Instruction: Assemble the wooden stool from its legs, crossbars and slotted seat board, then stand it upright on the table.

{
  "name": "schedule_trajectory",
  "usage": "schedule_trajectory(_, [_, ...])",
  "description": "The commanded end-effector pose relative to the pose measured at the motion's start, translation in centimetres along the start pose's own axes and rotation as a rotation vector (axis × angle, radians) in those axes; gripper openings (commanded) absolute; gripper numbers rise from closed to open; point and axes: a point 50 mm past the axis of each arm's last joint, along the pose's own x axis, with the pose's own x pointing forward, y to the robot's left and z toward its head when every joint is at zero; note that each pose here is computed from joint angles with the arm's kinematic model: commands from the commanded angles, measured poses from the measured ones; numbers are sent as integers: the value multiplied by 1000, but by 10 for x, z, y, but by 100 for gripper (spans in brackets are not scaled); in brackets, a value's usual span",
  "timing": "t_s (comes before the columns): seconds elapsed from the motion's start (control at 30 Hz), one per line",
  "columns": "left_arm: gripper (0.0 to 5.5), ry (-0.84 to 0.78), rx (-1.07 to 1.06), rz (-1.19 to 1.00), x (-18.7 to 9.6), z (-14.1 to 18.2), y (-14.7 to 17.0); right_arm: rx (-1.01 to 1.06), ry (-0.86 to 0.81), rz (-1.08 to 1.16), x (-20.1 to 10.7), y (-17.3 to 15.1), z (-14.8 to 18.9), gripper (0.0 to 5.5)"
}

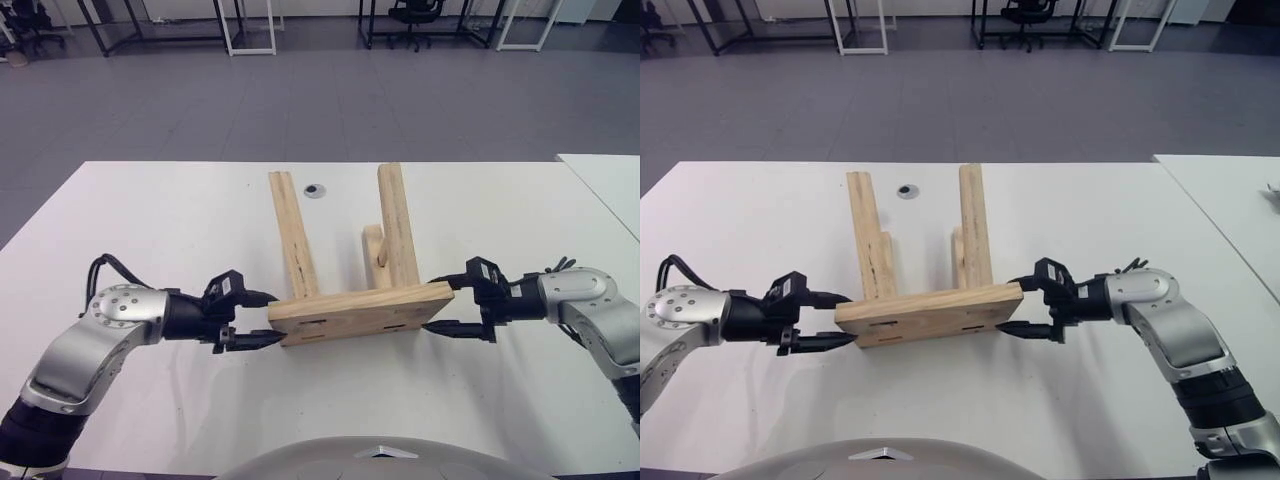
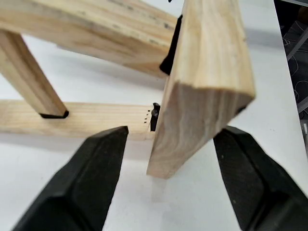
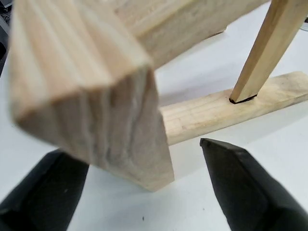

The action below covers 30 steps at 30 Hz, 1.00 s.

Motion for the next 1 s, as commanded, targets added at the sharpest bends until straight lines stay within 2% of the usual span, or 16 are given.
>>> schedule_trajectory(0.03, [275,-10,12,-10,1,5,2,-32,9,31,3,0,6,351])
schedule_trajectory(0.23, [172,19,6,-26,-1,-2,1,-43,-24,61,8,3,7,236])
schedule_trajectory(0.3, [159,-4,28,-32,2,3,1,-39,-75,78,7,4,15,198])
schedule_trajectory(0.37, [158,-49,51,-37,4,12,2,-31,-134,93,4,4,26,187])
schedule_trajectory(0.53, [156,-241,75,-83,-28,71,11,-13,-344,193,-21,8,83,187])
schedule_trajectory(0.63, [155,-308,57,-199,-57,122,14,29,-419,336,-49,10,134,187])
schedule_trajectory(0.73, [153,-352,-95,-422,-71,160,5,139,-438,594,-79,22,182,182])
schedule_trajectory(0.87, [138,-413,-395,-627,-90,195,28,381,-367,875,-93,22,215,158])
schedule_trajectory(0.93, [134,-413,-522,-622,-95,194,37,474,-331,959,-92,22,220,134])
schedule_trajectory(1.0, [134,-393,-649,-631,-98,184,41,571,-285,1022,-89,22,222,134])
